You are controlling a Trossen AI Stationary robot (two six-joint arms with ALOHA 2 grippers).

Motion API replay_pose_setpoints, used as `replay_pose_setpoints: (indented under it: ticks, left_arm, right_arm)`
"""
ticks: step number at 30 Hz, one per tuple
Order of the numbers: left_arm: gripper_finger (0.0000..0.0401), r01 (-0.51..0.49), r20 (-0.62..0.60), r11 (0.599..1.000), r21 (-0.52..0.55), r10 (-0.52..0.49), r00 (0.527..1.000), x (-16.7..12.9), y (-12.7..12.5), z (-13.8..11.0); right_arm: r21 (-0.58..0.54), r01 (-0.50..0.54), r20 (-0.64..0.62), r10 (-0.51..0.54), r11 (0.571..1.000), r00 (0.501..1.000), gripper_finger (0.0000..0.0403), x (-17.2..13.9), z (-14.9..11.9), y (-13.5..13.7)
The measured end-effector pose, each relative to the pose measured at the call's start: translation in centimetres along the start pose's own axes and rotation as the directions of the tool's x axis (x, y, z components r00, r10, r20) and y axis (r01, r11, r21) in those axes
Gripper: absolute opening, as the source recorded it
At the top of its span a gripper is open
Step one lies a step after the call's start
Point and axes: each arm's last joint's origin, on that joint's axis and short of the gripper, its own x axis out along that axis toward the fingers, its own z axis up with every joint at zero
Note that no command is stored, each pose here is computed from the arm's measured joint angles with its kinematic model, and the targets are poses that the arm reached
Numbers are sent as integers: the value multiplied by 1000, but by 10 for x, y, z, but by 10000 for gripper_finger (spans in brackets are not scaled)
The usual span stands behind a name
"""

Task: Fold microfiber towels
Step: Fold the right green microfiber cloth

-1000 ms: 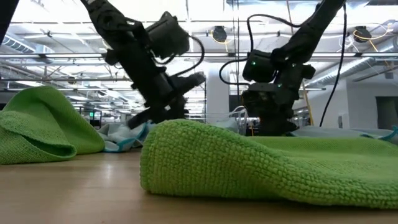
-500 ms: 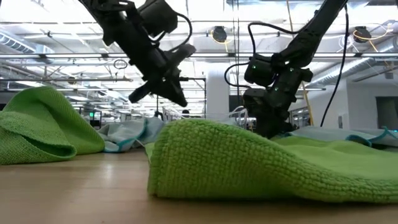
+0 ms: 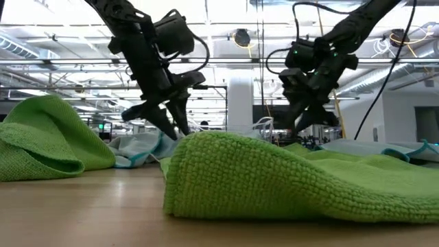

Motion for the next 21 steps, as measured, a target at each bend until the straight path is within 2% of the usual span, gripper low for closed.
replay_pose_setpoints:
  ticks: [4, 8, 10, 12, 15, 21]
  left_arm:
    - [182, -55, -57, 998, -30, 53, 997, 10, 9, -2]
    - [196, -75, -88, 996, -40, 71, 994, 17, 14, -2]
    - [197, -78, -94, 996, -44, 73, 993, 21, 14, -1]
    - [198, -124, -141, 991, -48, 116, 983, 22, 21, -4]
    - [198, -148, -179, 984, -95, 129, 975, 25, 26, -1]
    - [198, -154, -188, 981, -117, 130, 973, 24, 30, 3]
  right_arm:
    - [41, 21, 12, -22, 999, 1000, 194, -5, 6, -13]
    - [48, 5, -30, -3, 999, 1000, 218, 1, 10, -25]
    - [46, 4, -52, -1, 999, 999, 221, 4, 11, -30]
    - [35, -13, -70, 16, 999, 997, 221, 9, 12, -33]
    - [14, -43, -101, 44, 999, 994, 220, 14, 11, -34]
    - [0, -56, -120, 56, 998, 991, 195, 17, 10, -35]
